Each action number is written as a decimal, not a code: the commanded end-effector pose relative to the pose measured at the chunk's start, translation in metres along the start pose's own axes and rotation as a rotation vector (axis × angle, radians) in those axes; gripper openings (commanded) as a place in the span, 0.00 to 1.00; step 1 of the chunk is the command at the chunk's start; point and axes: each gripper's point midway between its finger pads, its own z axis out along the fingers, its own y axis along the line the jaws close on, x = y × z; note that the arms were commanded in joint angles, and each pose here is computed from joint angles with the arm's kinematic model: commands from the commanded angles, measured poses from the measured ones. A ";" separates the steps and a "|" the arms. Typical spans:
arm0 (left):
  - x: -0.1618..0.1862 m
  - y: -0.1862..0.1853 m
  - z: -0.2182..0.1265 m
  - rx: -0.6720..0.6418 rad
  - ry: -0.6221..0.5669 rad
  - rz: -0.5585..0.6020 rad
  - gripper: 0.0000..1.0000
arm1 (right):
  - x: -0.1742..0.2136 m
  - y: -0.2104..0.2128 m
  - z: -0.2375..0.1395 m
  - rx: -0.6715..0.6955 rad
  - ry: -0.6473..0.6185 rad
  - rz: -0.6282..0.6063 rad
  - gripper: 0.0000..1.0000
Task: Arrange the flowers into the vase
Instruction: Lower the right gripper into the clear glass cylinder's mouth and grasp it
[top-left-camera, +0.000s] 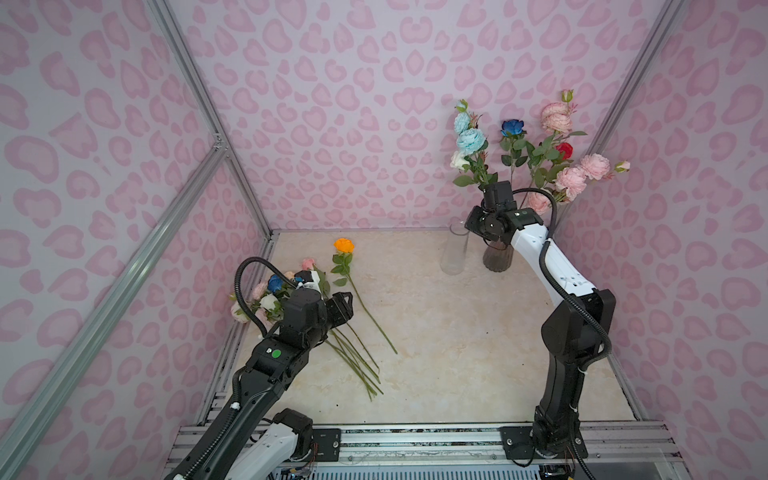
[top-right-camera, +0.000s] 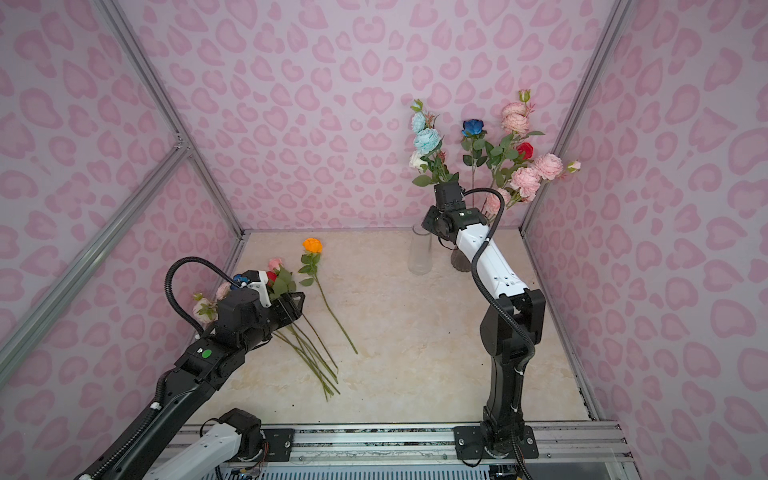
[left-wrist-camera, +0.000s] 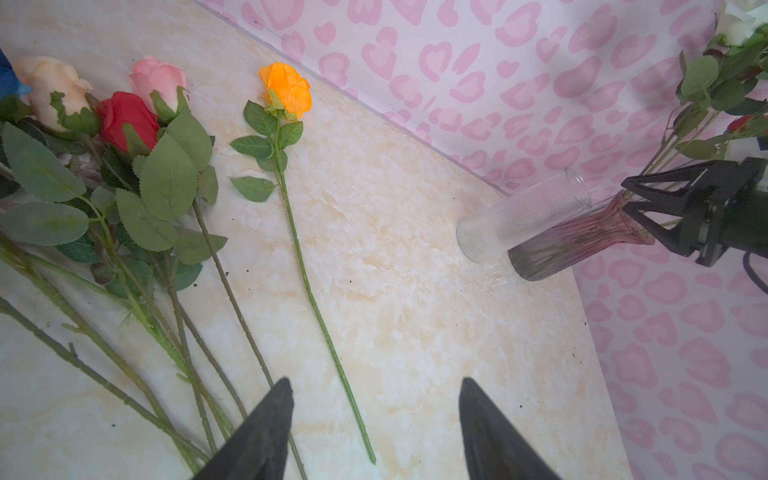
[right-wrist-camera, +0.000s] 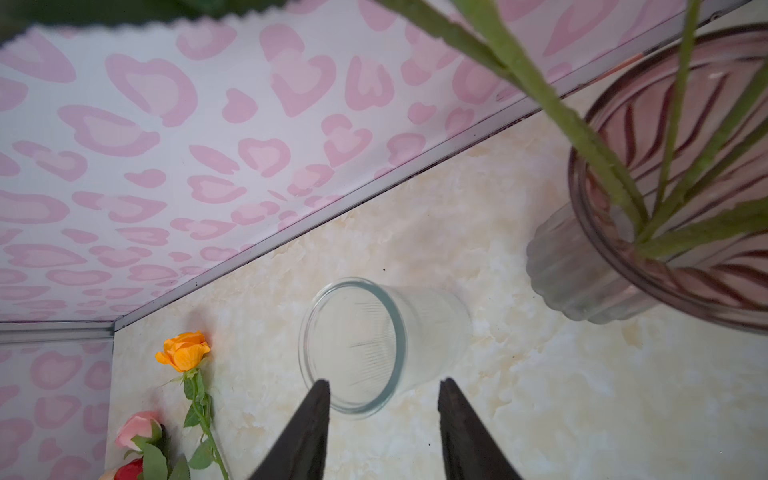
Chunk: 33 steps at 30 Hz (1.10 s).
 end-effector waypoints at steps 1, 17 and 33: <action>-0.001 0.000 -0.002 -0.004 -0.005 0.004 0.65 | 0.002 -0.004 0.008 0.025 0.007 0.026 0.44; 0.002 0.006 -0.003 -0.022 0.001 0.008 0.65 | 0.008 -0.004 0.044 0.058 0.048 0.025 0.39; 0.002 0.011 -0.001 -0.050 -0.006 0.025 0.65 | 0.018 -0.012 0.061 0.096 0.069 0.003 0.33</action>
